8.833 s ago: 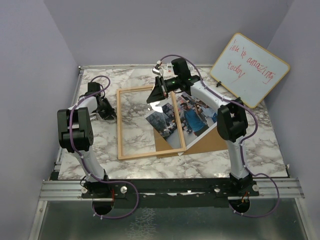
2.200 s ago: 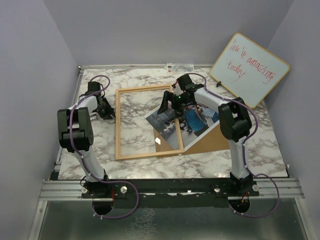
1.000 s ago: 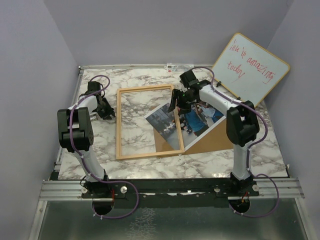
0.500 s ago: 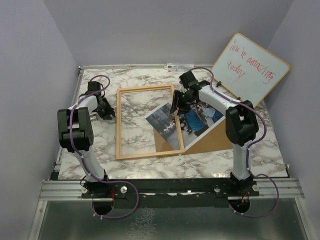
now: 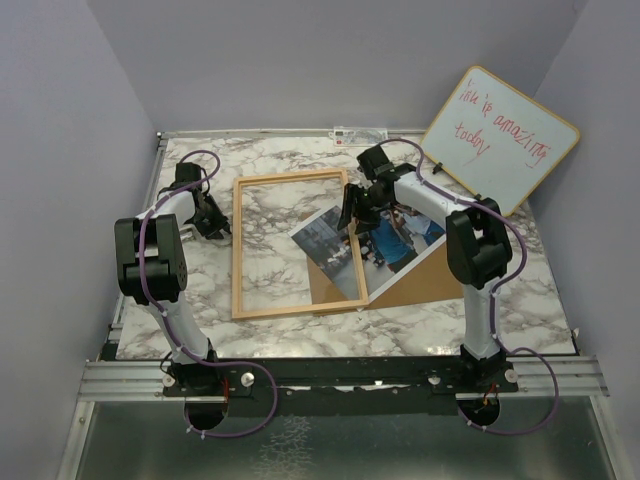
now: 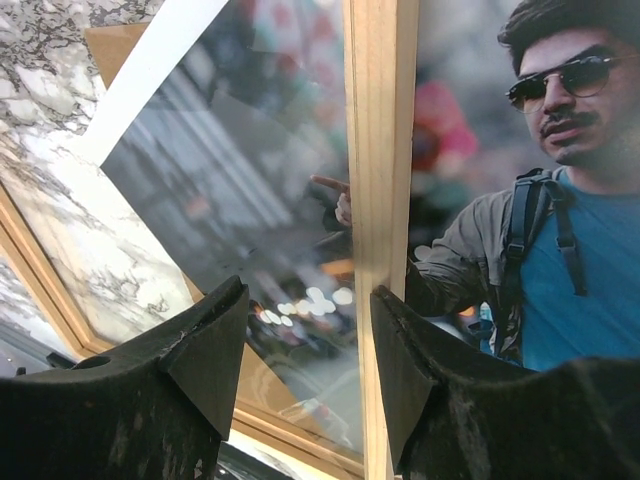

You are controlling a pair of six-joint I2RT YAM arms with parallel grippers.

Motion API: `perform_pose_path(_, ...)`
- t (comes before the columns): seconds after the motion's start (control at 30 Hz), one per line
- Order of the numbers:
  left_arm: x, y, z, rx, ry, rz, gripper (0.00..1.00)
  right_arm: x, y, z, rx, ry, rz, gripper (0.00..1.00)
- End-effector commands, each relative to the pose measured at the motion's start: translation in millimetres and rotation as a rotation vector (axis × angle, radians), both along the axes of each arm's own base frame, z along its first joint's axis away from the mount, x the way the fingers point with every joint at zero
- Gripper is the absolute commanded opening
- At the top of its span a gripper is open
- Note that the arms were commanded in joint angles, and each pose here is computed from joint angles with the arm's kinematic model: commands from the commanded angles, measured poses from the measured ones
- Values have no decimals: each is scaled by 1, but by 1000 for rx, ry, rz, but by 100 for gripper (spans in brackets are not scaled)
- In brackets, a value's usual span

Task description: Put the photo into the frame

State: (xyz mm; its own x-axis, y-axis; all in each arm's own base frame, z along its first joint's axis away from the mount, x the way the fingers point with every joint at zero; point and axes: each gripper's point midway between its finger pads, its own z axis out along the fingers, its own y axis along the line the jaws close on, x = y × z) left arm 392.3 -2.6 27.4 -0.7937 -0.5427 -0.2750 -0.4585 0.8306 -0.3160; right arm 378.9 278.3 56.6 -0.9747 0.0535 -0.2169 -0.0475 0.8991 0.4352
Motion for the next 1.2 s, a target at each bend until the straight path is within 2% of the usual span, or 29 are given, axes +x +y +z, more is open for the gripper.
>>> perform_pose_path(0.0, -3, -5, -5, -24, 29, -17, 29, -1, 5, -21, 12, 30, 21, 57)
perform_pose_path(0.7, -5, -11, -10, -54, 39, -28, 29, 0, 40, -8, 247, -22, 129, 57)
perform_pose_path(1.17, -4, -11, -12, -55, 40, -42, 29, 33, 48, -5, 340, -142, 138, 57)
